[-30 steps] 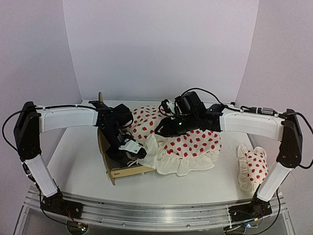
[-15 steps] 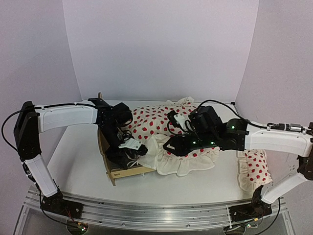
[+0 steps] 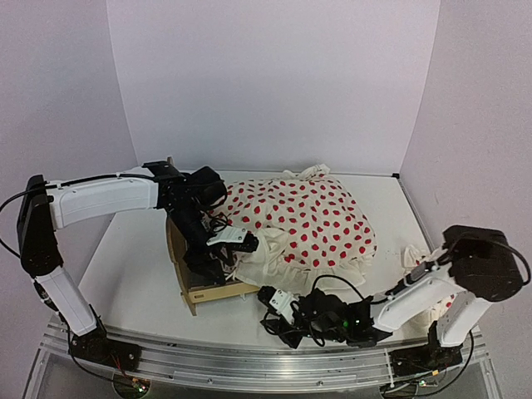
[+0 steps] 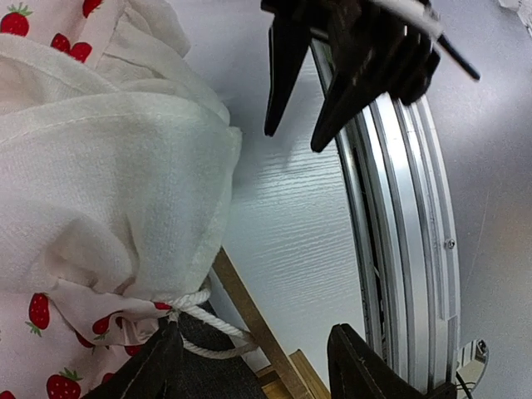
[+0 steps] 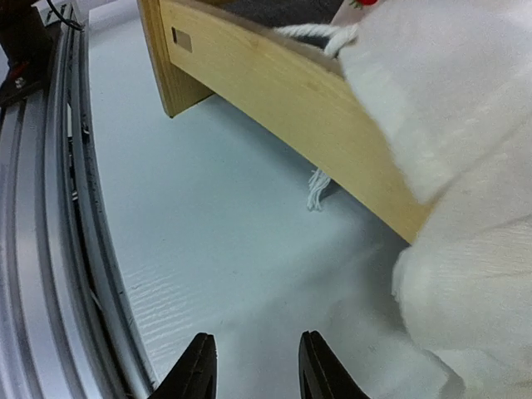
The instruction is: Set up the pet bed
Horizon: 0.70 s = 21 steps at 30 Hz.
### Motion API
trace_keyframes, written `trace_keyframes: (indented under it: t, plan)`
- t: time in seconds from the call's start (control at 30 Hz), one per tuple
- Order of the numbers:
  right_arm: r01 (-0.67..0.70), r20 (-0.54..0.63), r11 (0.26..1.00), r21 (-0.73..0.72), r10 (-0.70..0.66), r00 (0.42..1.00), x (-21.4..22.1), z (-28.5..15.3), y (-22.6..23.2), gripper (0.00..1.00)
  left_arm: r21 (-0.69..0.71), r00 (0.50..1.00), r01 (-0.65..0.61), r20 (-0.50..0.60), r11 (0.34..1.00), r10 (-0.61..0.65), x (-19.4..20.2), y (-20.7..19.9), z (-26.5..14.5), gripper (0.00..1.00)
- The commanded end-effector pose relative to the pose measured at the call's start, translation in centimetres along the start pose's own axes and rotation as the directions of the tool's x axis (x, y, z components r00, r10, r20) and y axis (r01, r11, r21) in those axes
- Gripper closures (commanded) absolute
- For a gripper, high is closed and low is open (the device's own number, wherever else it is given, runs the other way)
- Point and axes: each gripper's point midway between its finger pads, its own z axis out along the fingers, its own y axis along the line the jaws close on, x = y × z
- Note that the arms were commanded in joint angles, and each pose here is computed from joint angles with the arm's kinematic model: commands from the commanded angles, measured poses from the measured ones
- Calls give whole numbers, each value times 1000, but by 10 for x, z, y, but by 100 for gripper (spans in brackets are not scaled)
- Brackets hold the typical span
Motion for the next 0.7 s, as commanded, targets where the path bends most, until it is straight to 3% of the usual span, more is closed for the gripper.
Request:
trace_keyframes:
  t: [0.0,0.1,0.33,0.67]
  plan:
    - [-89,329,995,35,73,942,-63,23,0,67,-87,997,52,56,995,-47,-15,12,-15,39]
    - [-202,421,979,41,166,892,-61,36,-7,68,-118,993,84,88,989,-74,-23,19,-23,37]
    - [-312,421,948,67,257,870,-41,78,-10,67,-144,988,114,124,983,-96,-26,24,-29,37]
    - [-391,443,886,248,255,859,-16,96,-51,64,-153,985,108,153,982,-85,-33,31,-32,37]
